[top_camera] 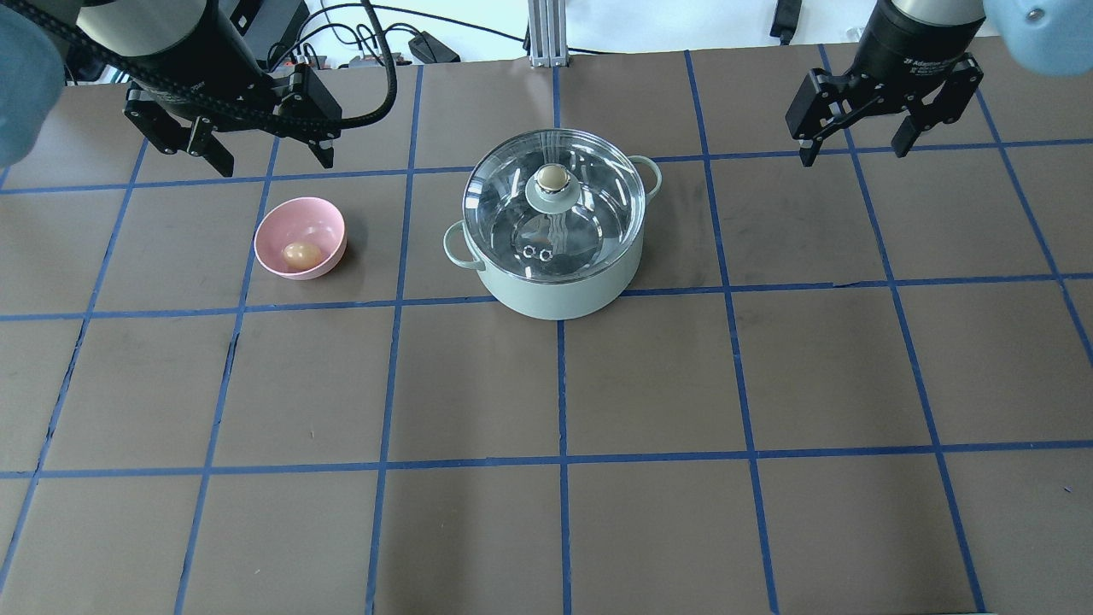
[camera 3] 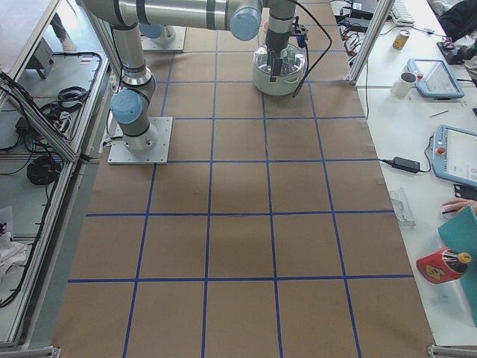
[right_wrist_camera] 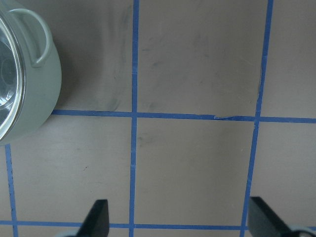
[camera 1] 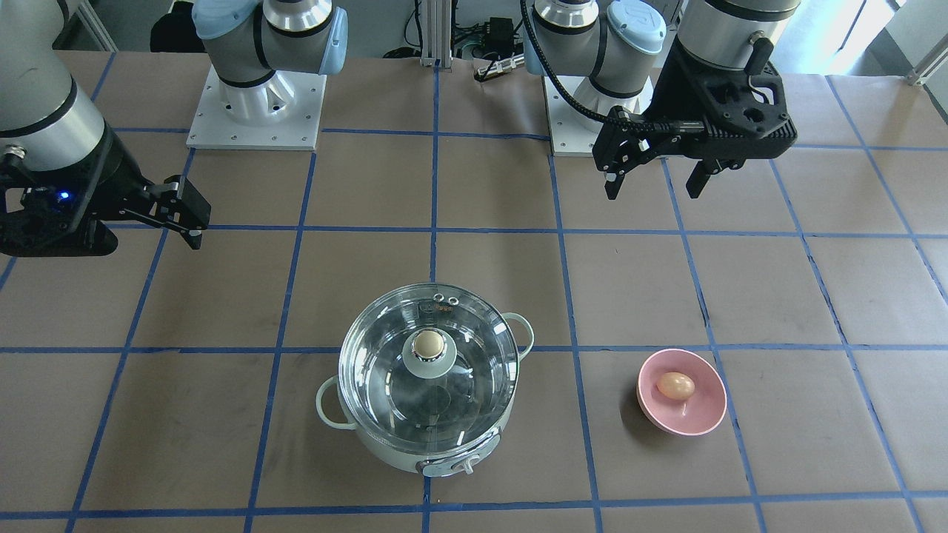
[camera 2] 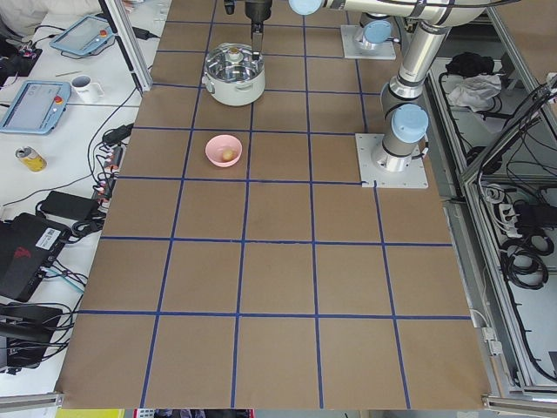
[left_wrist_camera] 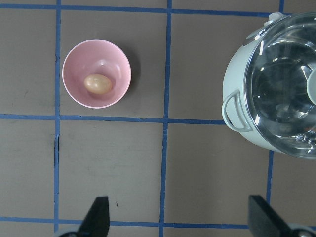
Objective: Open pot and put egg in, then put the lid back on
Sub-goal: 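Move the left gripper over the pink bowl while the right gripper reaches the lid knob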
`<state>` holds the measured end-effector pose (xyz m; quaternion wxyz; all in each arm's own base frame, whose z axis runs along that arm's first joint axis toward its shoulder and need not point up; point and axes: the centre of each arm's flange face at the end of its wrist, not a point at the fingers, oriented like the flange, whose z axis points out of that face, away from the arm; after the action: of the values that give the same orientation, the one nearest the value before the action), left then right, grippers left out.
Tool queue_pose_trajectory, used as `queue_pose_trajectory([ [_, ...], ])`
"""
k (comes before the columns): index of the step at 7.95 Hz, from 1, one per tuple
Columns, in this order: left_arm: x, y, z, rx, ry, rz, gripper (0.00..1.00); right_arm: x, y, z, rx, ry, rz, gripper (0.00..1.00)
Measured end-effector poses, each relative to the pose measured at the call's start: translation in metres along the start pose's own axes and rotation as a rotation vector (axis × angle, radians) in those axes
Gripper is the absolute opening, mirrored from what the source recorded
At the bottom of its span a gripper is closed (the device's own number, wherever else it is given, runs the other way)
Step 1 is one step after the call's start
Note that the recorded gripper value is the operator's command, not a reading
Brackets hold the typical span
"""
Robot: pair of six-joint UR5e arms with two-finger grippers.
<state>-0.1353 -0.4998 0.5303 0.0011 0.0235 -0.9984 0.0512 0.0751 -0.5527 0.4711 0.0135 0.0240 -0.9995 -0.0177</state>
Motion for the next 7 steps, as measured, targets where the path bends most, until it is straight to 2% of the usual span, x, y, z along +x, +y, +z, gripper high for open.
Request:
queue_pose_trajectory([
  [3,-0.008,-0.006,0.004,0.001,-0.006,-0.013,1.00,-0.001,0.002,0.001,-0.004,-0.003,0.012,1.00],
  [5,-0.040,-0.027,0.027,-0.030,-0.010,-0.085,1.00,-0.002,0.003,0.004,-0.008,-0.003,0.096,1.00],
  [6,-0.052,-0.044,0.044,-0.013,-0.012,-0.127,1.00,-0.014,-0.002,0.004,0.028,-0.002,0.107,1.00],
  [7,-0.060,-0.061,0.065,0.021,-0.013,-0.162,1.00,-0.046,-0.007,0.004,0.071,0.014,0.067,1.00],
])
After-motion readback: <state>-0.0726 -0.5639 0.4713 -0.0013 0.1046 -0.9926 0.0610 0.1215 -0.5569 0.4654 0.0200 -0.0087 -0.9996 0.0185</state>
